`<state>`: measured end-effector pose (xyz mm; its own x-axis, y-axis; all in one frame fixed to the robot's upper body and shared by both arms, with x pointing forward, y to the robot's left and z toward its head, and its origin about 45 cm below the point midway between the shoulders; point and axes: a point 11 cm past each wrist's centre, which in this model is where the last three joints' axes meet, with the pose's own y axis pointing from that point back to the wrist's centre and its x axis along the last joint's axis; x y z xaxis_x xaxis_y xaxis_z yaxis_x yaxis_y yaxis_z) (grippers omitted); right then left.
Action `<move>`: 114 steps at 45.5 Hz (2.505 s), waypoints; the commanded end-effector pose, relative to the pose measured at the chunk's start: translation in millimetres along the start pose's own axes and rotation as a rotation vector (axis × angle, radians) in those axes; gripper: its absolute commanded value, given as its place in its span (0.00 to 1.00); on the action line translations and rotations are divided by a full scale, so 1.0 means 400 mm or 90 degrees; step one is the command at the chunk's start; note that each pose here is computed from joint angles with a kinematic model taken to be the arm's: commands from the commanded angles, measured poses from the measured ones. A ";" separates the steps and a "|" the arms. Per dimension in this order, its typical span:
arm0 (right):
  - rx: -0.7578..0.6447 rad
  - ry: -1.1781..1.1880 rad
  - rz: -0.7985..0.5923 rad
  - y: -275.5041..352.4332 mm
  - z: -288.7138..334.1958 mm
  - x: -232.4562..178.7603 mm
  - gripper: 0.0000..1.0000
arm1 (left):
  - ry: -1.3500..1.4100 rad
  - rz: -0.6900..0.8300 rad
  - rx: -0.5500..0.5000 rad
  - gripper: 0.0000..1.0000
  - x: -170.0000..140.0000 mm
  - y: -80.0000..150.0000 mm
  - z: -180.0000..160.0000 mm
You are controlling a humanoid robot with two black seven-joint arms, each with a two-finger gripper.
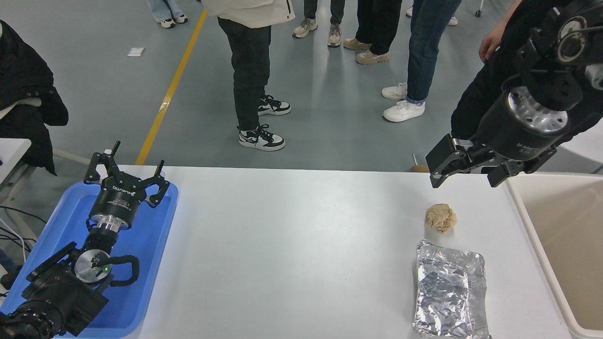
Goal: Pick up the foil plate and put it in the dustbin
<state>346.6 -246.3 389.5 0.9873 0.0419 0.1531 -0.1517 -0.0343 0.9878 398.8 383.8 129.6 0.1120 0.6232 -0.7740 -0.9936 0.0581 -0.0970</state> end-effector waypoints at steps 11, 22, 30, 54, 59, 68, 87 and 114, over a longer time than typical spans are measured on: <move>0.000 0.000 -0.004 -0.007 -0.001 -0.001 1.00 | 0.000 -0.001 0.000 1.00 -0.001 -0.001 0.000; 0.003 0.007 -0.007 -0.014 -0.012 0.001 1.00 | 0.000 -0.001 0.000 1.00 -0.001 -0.001 0.000; 0.002 0.003 -0.010 -0.019 -0.009 -0.001 1.00 | 0.000 -0.001 0.000 1.00 -0.001 -0.001 0.000; -0.001 -0.017 -0.019 -0.048 0.022 0.005 1.00 | 0.000 -0.001 0.000 1.00 -0.001 -0.001 0.000; 0.000 -0.017 -0.021 -0.051 0.022 0.005 1.00 | 0.000 -0.001 0.000 1.00 -0.001 -0.001 0.000; -0.003 -0.030 0.001 -0.038 0.035 0.030 1.00 | -0.001 -0.001 0.001 1.00 -0.001 -0.001 0.000; -0.059 -0.073 0.006 -0.033 0.134 0.029 1.00 | 0.000 -0.002 0.001 1.00 -0.002 -0.002 0.000; -0.087 -0.094 -0.036 -0.122 0.231 -0.024 1.00 | -0.001 -0.001 0.001 1.00 -0.001 -0.001 0.000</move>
<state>354.2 -318.9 360.8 0.9848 -0.1217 0.1238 -0.1192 0.0445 0.9919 399.2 383.5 130.1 0.1136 0.6240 -0.7731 -0.9934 0.0596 -0.0979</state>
